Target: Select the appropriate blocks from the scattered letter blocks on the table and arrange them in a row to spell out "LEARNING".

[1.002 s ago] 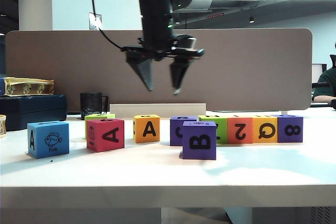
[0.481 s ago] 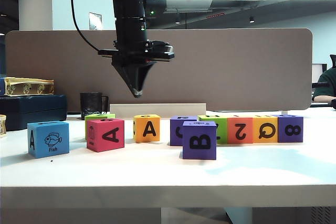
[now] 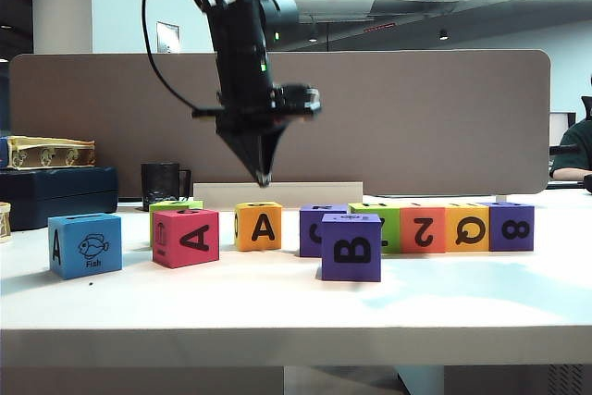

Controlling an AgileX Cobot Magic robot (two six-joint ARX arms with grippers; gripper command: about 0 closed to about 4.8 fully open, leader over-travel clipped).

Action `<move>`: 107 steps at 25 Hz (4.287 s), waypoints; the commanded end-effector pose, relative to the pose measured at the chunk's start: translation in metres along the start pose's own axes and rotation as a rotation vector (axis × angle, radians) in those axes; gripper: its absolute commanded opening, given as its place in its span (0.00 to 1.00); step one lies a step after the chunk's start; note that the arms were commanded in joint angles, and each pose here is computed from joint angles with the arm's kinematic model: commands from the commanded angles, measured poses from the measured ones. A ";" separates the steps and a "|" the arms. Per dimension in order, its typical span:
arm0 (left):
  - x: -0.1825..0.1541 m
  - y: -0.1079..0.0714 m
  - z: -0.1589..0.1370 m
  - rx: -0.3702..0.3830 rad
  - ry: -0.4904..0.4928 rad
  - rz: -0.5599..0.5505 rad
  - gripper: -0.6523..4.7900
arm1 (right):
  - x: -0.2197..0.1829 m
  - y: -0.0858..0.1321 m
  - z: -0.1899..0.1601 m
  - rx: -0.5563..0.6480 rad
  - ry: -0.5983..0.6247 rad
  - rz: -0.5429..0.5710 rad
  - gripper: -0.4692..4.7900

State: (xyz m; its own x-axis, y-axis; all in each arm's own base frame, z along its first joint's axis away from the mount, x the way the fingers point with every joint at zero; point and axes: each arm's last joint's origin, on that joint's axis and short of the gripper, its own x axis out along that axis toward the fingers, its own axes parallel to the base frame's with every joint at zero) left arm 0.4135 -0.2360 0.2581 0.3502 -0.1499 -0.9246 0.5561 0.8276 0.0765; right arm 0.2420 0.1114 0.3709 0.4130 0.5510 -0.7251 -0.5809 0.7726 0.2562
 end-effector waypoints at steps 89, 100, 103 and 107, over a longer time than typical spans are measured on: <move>0.037 0.039 -0.007 -0.056 0.044 -0.076 0.11 | -0.002 0.000 0.004 -0.019 -0.042 -0.027 0.09; 0.038 0.076 -0.001 -0.115 -0.078 0.039 0.11 | -0.002 0.000 0.004 -0.017 -0.036 -0.027 0.09; 0.037 0.083 0.003 -0.125 -0.126 0.093 0.11 | -0.002 0.000 0.004 -0.017 -0.035 -0.026 0.09; 0.035 0.084 0.004 -0.128 -0.135 0.113 0.11 | -0.002 0.000 0.004 -0.017 -0.035 -0.027 0.09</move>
State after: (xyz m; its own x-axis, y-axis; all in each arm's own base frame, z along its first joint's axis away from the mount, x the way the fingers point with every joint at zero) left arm 0.4764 -0.1726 0.2291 0.4947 -0.1144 -0.8615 0.4080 0.9058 0.1140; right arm 0.2440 0.1114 0.3720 0.4416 0.5364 -0.7192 -0.5748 0.7846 0.2323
